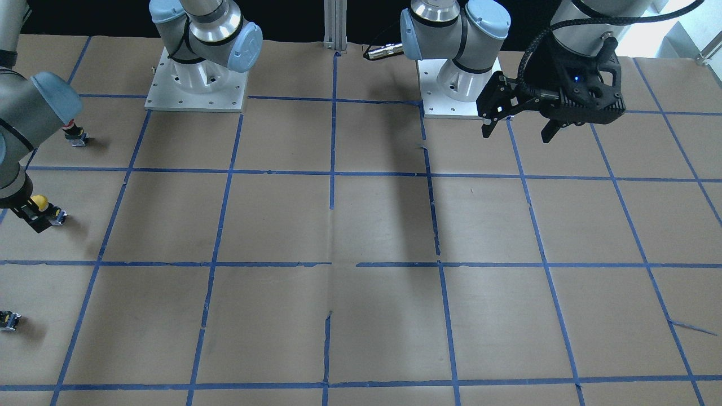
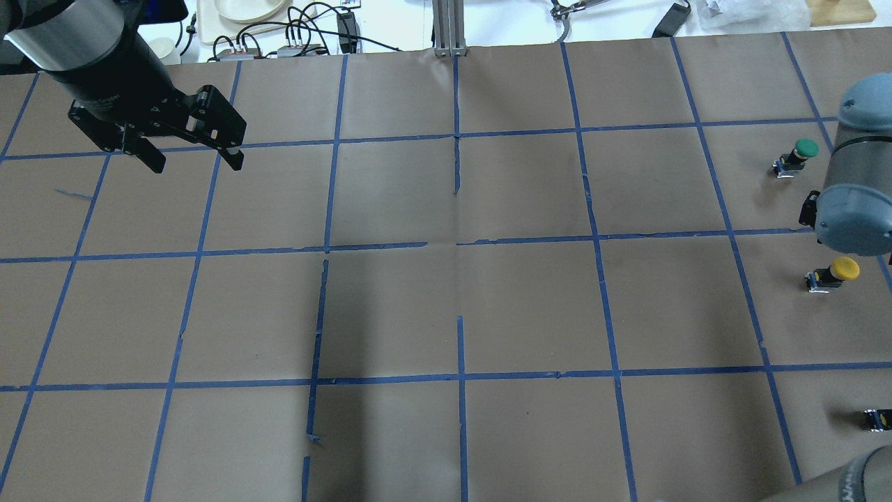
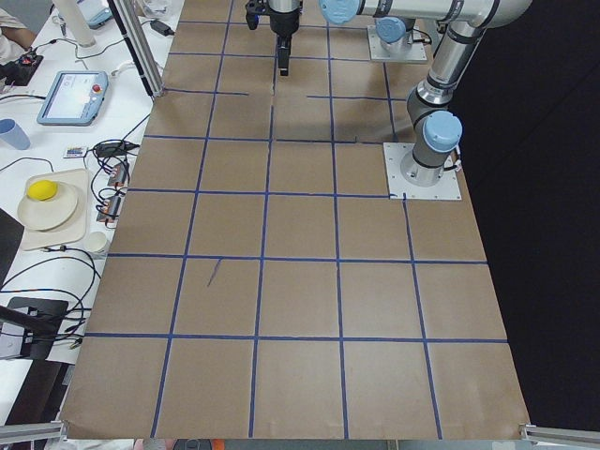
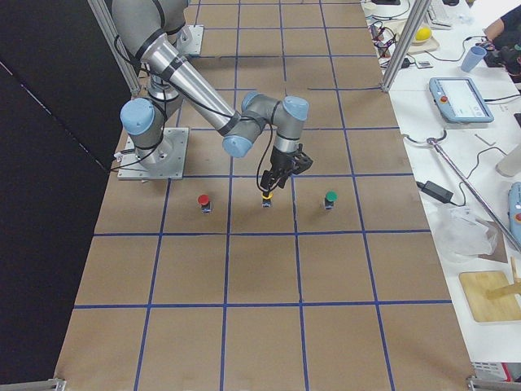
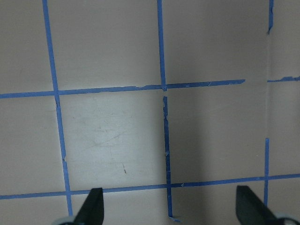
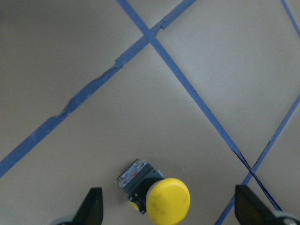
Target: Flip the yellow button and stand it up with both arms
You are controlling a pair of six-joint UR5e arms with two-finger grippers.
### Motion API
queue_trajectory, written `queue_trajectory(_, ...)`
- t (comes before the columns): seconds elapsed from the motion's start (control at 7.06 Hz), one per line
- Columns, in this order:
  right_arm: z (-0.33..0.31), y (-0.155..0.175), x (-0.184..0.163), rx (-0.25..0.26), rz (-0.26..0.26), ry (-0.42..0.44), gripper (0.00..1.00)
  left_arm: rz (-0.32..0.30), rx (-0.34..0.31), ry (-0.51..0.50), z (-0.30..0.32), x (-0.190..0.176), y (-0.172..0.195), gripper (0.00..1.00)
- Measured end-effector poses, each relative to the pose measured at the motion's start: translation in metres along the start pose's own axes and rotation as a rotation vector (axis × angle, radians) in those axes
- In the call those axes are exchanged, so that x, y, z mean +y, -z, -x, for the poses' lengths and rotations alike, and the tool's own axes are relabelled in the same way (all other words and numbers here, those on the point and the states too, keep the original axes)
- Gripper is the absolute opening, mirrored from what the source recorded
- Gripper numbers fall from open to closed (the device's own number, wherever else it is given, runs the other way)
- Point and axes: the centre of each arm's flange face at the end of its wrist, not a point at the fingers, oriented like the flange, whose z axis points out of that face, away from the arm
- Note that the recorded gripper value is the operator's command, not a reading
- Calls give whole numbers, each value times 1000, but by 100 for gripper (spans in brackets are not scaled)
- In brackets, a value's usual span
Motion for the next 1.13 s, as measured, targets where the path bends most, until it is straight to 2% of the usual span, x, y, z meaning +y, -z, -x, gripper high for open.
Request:
queue_trajectory(0.28, -8, 49, -8, -74, 42, 91, 100, 0, 1, 3, 2, 0, 0, 99)
queue_trajectory(0.57, -14, 110, -3, -194, 130, 177, 100, 0, 1, 10, 5, 0, 0, 99)
queue_trajectory(0.71, -7, 145, 14, -266, 141, 218, 100, 0, 1, 12, 7, 0, 1, 99)
queue_trajectory(0.85, 10, 184, 43, -312, 125, 286, 100, -1, 2, 14, 7, 0, 1, 99)
queue_trajectory(1.13, 34, 257, 129, -335, 93, 460, 100, -1, 1, 14, 8, 0, 1, 99)
